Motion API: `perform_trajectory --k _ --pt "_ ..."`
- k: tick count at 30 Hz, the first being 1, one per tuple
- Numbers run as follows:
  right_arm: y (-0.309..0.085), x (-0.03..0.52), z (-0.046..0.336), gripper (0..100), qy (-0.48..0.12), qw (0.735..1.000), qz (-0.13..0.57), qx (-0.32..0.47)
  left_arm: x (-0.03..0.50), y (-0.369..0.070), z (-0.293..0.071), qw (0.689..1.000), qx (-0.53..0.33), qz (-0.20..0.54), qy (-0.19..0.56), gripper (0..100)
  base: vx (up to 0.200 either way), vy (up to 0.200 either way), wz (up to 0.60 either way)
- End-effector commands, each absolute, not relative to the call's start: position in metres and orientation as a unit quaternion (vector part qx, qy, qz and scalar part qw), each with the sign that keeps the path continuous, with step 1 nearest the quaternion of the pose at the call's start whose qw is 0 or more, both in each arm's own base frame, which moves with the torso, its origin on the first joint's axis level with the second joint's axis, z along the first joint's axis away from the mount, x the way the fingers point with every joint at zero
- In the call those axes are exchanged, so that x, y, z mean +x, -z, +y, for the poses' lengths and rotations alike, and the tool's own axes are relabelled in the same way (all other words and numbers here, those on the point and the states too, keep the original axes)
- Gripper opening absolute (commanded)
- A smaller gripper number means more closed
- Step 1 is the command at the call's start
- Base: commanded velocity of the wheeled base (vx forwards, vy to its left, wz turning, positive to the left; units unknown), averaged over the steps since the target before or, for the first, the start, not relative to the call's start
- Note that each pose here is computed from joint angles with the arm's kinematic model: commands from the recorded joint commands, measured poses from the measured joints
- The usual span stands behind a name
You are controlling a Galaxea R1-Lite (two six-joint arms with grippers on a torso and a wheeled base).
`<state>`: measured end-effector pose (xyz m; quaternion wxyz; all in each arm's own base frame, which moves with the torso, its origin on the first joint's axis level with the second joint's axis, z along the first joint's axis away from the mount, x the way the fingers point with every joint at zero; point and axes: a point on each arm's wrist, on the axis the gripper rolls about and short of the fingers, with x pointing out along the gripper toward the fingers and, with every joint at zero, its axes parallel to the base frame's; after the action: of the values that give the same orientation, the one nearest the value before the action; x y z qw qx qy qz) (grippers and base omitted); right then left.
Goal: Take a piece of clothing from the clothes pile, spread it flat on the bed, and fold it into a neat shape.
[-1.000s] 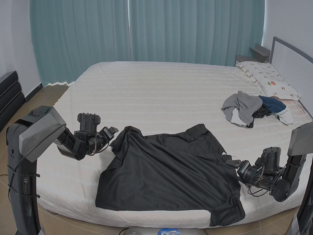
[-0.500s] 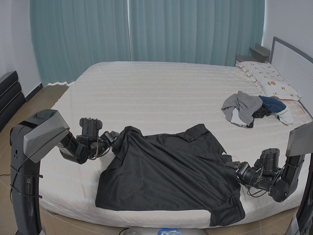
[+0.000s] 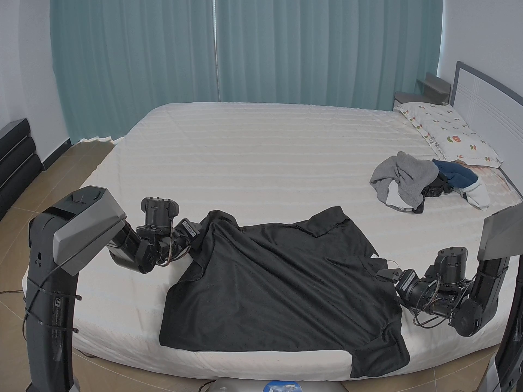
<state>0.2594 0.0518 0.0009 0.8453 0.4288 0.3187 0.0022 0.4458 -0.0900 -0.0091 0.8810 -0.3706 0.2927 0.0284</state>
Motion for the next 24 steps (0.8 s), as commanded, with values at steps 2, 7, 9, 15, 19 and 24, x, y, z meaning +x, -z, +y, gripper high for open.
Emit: perform_trajectory --k 2,7,9,15,19,24 --pt "0.0 0.261 0.05 100 0.0 0.845 0.318 0.43 0.447 0.014 -0.09 0.881 -0.37 0.295 -0.031 0 0.0 0.0 0.0" --pt "-0.002 0.261 0.049 100 0.001 0.846 0.313 0.432 0.462 0.0 -0.079 0.887 -0.382 0.259 -0.035 0 0.0 0.0 0.0" --pt "-0.001 0.261 0.048 100 0.001 0.845 0.315 0.432 0.467 -0.001 -0.07 0.887 -0.388 0.247 -0.045 0 0.0 0.0 0.0" --pt "0.0 0.262 0.047 100 0.004 0.844 0.316 0.433 0.497 -0.028 -0.034 0.897 -0.405 0.17 -0.059 0 0.0 0.0 0.0" --pt "0.001 0.262 0.047 100 0.004 0.844 0.316 0.433 0.511 -0.042 -0.026 0.902 -0.407 0.136 -0.052 0 0.0 0.0 0.0" --pt "-0.001 0.263 0.046 100 0.002 0.847 0.305 0.435 0.523 -0.043 -0.026 0.911 -0.394 0.116 -0.041 0 0.0 0.0 0.0"
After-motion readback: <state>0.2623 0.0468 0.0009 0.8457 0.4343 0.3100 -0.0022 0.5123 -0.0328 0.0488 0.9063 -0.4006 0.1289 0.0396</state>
